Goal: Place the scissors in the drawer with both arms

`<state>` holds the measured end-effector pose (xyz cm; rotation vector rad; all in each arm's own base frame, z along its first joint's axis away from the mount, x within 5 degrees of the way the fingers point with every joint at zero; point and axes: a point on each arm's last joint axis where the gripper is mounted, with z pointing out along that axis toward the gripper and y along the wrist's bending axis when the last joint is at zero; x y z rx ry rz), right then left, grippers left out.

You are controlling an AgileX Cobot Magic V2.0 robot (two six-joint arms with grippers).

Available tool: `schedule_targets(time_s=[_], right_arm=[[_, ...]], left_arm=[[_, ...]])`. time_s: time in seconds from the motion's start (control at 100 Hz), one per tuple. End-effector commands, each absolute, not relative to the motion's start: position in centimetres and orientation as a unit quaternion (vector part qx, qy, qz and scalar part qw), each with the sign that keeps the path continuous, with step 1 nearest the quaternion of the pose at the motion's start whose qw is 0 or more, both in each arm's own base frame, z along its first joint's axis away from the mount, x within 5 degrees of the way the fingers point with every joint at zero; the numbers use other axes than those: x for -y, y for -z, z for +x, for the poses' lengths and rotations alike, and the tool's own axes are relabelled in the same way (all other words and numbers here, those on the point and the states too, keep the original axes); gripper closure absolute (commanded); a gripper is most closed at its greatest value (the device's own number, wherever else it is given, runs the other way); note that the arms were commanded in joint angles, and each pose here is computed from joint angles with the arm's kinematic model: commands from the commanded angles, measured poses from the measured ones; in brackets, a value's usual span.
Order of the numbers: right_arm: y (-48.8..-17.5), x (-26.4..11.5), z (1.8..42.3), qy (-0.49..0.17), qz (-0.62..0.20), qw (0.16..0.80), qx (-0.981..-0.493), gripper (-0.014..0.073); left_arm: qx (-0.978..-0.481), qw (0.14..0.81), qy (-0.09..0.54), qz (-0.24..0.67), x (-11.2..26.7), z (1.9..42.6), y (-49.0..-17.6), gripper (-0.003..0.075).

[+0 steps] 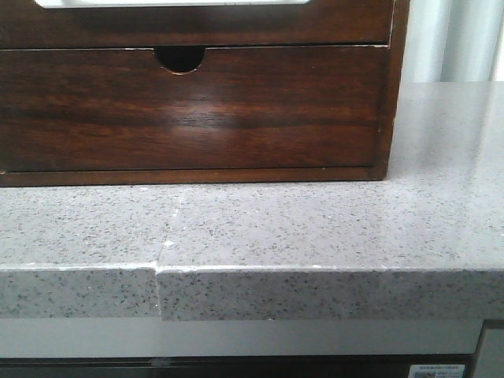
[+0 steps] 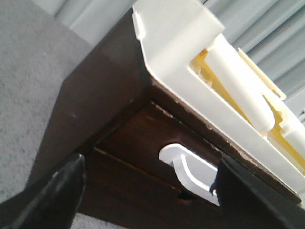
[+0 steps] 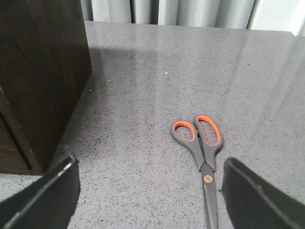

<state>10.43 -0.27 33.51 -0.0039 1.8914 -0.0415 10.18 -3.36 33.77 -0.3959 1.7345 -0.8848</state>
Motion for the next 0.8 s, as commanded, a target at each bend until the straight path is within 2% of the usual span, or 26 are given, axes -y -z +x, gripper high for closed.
schedule_targets(time_s=[0.0, 0.27, 0.58, 0.79], right_arm=[[-35.2, 0.3, 10.7, 0.024, -0.003, 0.627, -0.779, 0.0045], [-35.2, 0.3, 10.7, 0.024, -0.003, 0.627, -0.778, 0.0045], [-35.2, 0.3, 10.7, 0.024, -0.003, 0.627, -0.778, 0.0045], [-35.2, 0.3, 10.7, 0.024, -0.003, 0.627, -0.778, 0.0045]], left_arm=[[-0.730, 0.514, 0.412, -0.181, 3.9, 11.3, -34.2, 0.0209], [-0.750, 0.419, 0.492, -0.142, 5.8, 15.4, -32.5, 0.0209], [-0.716, 0.372, 0.584, -0.090, 7.3, 19.2, -32.2, 0.0209], [-0.710, 0.347, 0.609, -0.068, 7.9, 21.2, -32.4, 0.0209]])
